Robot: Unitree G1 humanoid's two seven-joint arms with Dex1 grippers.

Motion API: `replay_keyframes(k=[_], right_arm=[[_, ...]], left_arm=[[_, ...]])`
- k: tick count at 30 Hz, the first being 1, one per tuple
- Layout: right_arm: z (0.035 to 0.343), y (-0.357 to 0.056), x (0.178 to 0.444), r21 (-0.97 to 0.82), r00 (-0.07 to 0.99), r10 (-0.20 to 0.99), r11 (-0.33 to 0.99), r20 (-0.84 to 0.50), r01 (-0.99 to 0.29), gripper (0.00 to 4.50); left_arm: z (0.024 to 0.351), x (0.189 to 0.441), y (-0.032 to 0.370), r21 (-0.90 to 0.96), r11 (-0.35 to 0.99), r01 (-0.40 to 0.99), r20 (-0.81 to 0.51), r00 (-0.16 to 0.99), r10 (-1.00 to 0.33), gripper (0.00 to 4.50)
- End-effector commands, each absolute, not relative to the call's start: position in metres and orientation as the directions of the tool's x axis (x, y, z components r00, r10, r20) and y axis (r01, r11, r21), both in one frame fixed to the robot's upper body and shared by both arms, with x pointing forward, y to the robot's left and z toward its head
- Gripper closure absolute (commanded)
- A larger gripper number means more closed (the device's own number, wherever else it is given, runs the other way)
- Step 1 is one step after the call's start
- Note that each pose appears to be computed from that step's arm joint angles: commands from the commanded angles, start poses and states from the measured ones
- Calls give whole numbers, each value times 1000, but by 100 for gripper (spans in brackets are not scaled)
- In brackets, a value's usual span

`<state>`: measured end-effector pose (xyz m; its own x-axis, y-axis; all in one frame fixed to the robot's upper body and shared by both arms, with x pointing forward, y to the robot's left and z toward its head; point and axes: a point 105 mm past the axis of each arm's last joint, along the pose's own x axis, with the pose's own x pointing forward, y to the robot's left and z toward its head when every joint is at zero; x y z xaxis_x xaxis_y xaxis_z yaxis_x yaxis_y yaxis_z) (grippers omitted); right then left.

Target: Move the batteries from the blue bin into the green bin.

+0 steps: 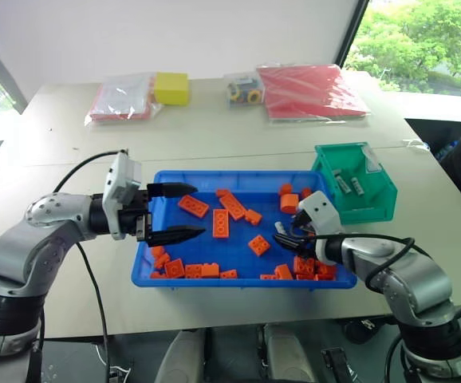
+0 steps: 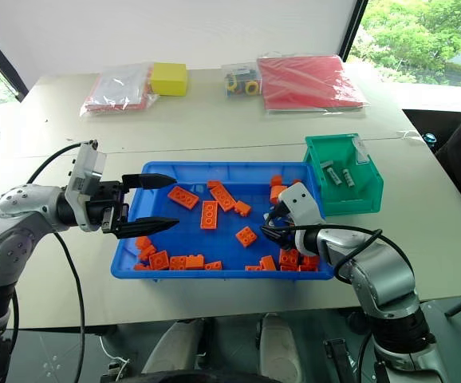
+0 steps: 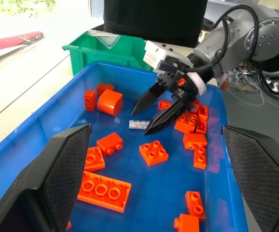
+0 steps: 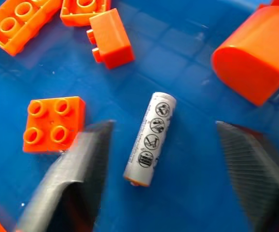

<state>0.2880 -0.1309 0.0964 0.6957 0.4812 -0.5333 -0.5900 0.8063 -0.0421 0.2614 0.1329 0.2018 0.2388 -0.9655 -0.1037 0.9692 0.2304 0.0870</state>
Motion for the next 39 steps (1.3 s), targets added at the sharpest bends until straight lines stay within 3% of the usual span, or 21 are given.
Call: replay_keyframes(k=[1, 2, 3, 7, 11, 14, 16, 18, 19, 22, 23, 26, 29, 35, 39], right_arm=[[101, -136, 291, -75, 715, 465, 810, -522, -581, 341], [110, -135, 293, -70, 723, 479, 809, -497, -584, 407], [120, -135, 294, -66, 733, 492, 808, -470, -585, 443], [173, -150, 308, -24, 798, 505, 840, -329, -541, 443], [218, -215, 330, -120, 915, 312, 929, -255, -351, 443], [222, -254, 339, -162, 943, 198, 955, -268, -247, 443], [215, -263, 342, -139, 939, 190, 962, -286, -237, 443], [207, -262, 346, -142, 936, 210, 956, -282, -258, 333], [205, -261, 347, -148, 938, 213, 954, -274, -260, 311], [209, -262, 348, -185, 948, 216, 947, -235, -262, 163], [210, -263, 347, -192, 949, 220, 945, -226, -264, 163], [218, -269, 326, -191, 935, 295, 924, -198, -332, 163], [215, -271, 284, -197, 869, 433, 855, -237, -480, 163], [203, -291, 209, -119, 744, 579, 757, -334, -642, 163], [203, -301, 196, -92, 728, 587, 753, -353, -652, 163]], left_arm=[[214, 261, 134, 134, 234, 963, -80, 246, -966, 0], [214, 261, 134, 133, 236, 963, -78, 247, -966, 0], [214, 261, 134, 133, 236, 963, -77, 248, -966, 0], [213, 260, 134, 132, 239, 962, -75, 250, -965, 0], [211, 260, 134, 128, 242, 962, -73, 252, -965, 0], [210, 261, 133, 128, 241, 962, -70, 251, -965, 0], [211, 262, 132, 130, 239, 962, -68, 249, -966, 0], [212, 264, 130, 136, 237, 962, -64, 247, -967, 0], [212, 264, 130, 137, 236, 962, -63, 247, -967, 0], [212, 265, 130, 139, 237, 962, -62, 247, -967, 0], [212, 265, 130, 139, 237, 961, -63, 247, -967, 0], [211, 267, 134, 139, 248, 959, -74, 259, -963, 0], [212, 270, 147, 138, 279, 950, -94, 293, -951, 0], [223, 271, 175, 124, 331, 935, -96, 344, -934, 0], [226, 274, 190, 130, 364, 922, -102, 378, -920, 0]])
